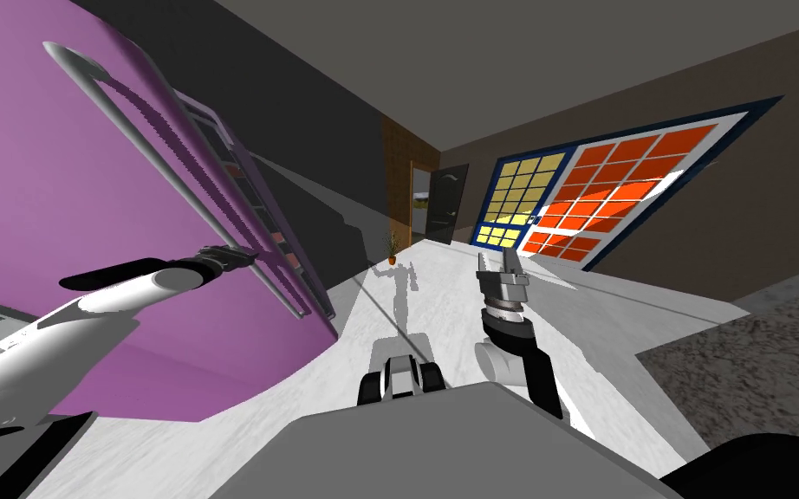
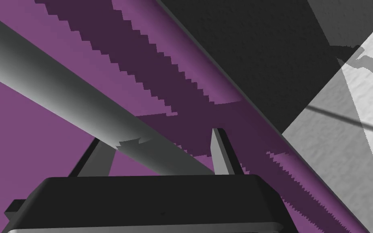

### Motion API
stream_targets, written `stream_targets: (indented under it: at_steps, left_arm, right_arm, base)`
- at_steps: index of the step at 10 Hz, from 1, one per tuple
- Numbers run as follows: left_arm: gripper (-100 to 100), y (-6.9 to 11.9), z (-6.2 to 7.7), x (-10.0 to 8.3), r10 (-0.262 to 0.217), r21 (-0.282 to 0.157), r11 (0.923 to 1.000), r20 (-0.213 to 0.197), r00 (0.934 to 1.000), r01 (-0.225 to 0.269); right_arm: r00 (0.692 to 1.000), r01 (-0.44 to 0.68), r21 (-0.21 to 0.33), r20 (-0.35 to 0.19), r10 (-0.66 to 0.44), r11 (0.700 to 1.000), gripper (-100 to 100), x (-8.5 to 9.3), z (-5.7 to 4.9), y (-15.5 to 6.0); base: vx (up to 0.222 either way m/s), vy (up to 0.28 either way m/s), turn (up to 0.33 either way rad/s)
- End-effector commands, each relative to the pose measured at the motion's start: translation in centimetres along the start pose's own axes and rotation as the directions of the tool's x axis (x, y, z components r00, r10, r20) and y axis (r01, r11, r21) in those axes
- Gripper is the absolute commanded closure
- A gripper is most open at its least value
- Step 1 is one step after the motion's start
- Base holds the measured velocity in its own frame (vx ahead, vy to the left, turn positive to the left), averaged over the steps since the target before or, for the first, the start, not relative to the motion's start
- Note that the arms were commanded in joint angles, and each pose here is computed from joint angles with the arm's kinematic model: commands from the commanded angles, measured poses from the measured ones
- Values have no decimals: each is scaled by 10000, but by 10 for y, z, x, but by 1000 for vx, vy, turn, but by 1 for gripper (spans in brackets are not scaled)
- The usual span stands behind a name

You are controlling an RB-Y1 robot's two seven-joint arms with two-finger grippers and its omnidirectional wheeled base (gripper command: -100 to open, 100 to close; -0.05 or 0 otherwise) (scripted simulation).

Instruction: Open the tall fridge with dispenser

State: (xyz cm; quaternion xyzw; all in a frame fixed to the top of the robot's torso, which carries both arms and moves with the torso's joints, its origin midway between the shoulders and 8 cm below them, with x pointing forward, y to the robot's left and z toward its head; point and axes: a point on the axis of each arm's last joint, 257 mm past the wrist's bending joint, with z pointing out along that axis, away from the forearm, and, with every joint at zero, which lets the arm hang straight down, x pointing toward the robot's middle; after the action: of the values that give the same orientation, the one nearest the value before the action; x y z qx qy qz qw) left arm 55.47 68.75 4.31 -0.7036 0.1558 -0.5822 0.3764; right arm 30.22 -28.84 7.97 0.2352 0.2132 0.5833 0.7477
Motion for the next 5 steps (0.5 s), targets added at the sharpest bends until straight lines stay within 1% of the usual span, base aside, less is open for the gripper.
stream_targets:
  at_steps: [1, 2, 3, 4, 5]
  left_arm:
    - [100, 15, 2, 16, 136, -307, 9994, -302, 9995, -145]
    - [100, 26, 2, 28, 140, -537, 9984, -525, 9985, -168]
    - [100, 22, 1, 21, 67, -447, 9990, -396, 9992, -85]
    - [100, 39, 1, 32, 87, -781, 9969, -616, 9981, -135]
    - [100, 49, 0, 41, 89, -991, 9949, -808, 9967, -169]
  right_arm:
    - [10000, -1, -1, -1, 1, 10000, 0, 0, 0, 0]
    - [10000, -2, 0, 0, 2, 10000, 0, 0, 0, 0]
    - [10000, -1, 0, 0, 1, 10000, 0, 0, 0, 0]
    - [10000, -1, 2, 1, 1, 10000, 0, 0, 0, 0]
    - [10000, 1, 0, 0, -1, 10000, 0, 0, 0, 0]
  base:
    - [-287, 59, -70]
    - [-261, 53, -30]
    - [-132, 23, -29]
    - [-144, 67, -8]
    - [-273, 131, -50]
